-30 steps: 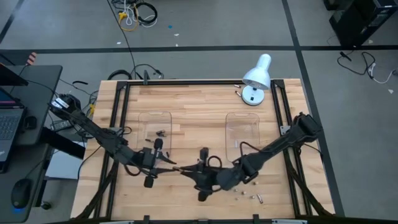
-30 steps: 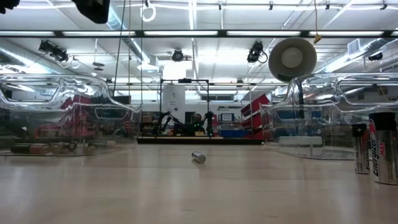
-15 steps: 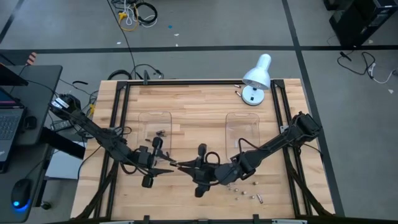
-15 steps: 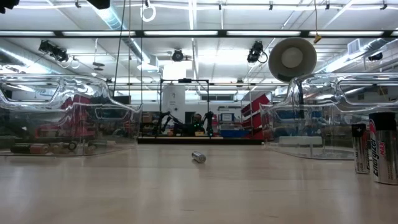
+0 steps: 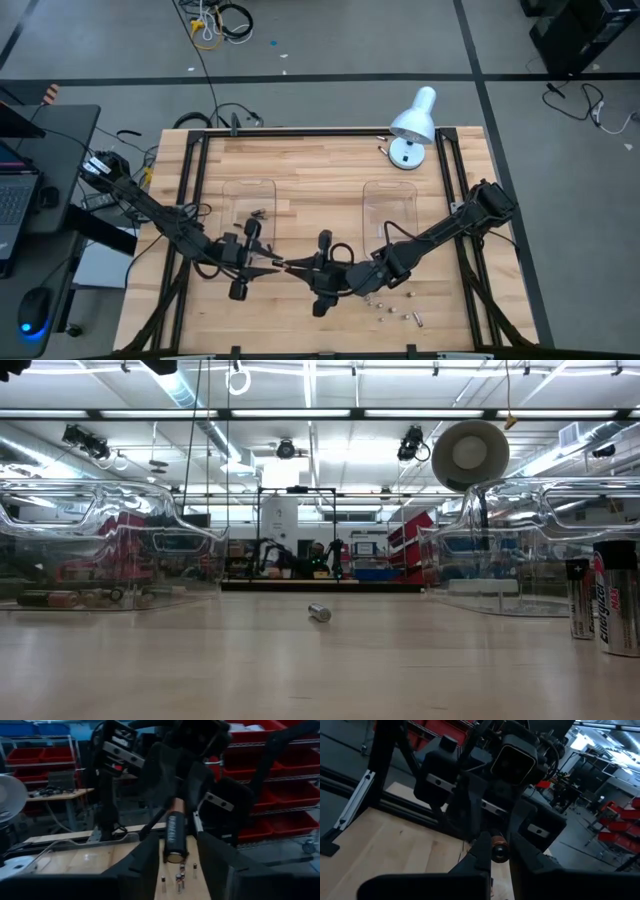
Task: Sort batteries
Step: Put the black battery into the left transparent bin
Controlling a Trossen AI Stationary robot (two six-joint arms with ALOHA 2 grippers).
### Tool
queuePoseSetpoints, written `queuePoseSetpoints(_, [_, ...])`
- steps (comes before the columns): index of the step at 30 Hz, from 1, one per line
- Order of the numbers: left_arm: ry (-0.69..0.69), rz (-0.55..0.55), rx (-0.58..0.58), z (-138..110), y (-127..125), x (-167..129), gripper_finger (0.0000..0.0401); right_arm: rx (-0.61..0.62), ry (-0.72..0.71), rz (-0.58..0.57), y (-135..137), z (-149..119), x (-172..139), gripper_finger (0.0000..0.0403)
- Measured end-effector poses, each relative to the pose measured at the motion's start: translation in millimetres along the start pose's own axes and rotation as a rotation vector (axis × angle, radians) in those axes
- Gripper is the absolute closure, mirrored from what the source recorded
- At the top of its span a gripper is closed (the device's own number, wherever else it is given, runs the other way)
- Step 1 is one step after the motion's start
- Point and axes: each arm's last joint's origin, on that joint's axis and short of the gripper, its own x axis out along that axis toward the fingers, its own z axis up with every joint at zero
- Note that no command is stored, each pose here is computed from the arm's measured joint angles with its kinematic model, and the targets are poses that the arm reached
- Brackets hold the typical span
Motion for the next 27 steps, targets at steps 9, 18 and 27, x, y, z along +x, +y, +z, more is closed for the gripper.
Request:
queuePoseSetpoints(9, [0.002,0.015,-0.028,-0.1,0.3,-0.1,0.0376,0.044,0.007,0.001,-1.8,-1.5,1.6,0.0363])
queuePoseSetpoints(18, [0.048,0.124,-0.050,4.2,-1.9,-11.9,0.0376,0.054,0.061,-0.139,3.3,2.7,-9.7,0.0309])
queuePoseSetpoints(27, [0.505,0.531,-0.355,1.6,26.9,-73.6,0.0376,0.043,0.160,-0.468,21.6,14.4,-44.2,0.0299])
